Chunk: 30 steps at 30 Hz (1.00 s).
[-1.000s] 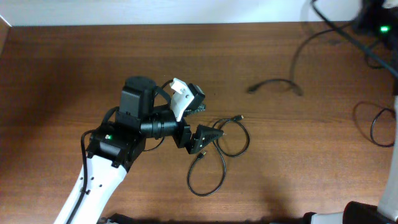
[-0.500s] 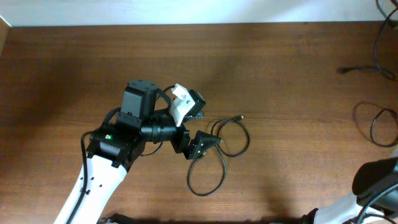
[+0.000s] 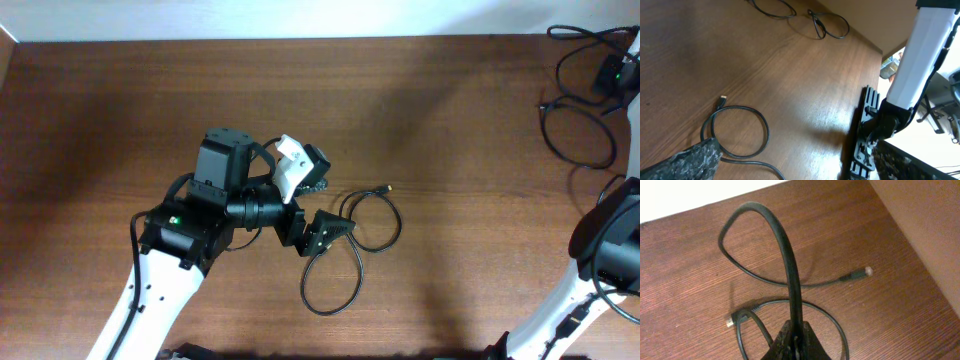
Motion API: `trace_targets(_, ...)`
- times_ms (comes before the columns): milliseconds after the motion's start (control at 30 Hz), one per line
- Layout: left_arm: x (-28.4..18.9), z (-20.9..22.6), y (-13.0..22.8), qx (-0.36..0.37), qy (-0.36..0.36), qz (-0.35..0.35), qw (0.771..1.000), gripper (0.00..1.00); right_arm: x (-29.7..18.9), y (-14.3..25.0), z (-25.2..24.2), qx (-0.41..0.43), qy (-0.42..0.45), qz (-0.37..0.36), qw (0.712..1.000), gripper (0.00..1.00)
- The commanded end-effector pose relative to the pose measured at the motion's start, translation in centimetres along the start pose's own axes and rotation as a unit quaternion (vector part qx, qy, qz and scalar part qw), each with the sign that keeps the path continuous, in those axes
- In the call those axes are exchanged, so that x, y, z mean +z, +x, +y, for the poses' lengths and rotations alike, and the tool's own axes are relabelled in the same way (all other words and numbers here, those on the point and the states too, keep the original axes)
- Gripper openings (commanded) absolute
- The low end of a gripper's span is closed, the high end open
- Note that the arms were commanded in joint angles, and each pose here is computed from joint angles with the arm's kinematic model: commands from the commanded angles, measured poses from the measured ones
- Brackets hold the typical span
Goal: Untangle cables
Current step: 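Pull the right gripper up and right, carrying a cable off the table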
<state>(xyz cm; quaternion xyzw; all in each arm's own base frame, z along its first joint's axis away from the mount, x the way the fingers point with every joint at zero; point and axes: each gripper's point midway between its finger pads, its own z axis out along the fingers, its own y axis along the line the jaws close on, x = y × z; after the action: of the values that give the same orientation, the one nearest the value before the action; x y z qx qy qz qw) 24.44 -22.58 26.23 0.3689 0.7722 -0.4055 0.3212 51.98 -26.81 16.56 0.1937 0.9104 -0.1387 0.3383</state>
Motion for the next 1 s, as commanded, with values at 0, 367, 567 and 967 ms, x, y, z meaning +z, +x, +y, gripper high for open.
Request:
trace_targets(0, -0.3, -0.2, -0.3, 0.014, -0.002, -0.005, 1.000, 0.99, 0.5, 0.3, -0.5, -0.002, 0.007, 0.006, 1.000, 0.20)
trace_targets(367, -0.3, -0.2, -0.3, 0.014, -0.001, -0.004, 1.000, 0.99, -7.3, -4.3, -0.8, 0.004, -0.009, -0.067, 0.998, 0.99)
trace_targets(567, -0.3, 0.7, -0.1, -0.003, -0.027, 0.000, 1.000, 0.99, -18.1, -4.2, 6.2, -0.011, -0.247, -0.081, 0.966, 0.99)
trace_targets(967, -5.7, 11.3, 5.3, -0.208, -0.393, 0.049, 0.894, 0.99, -26.4, 10.2, 16.1, -0.089, -0.404, 0.194, 0.890, 0.89)
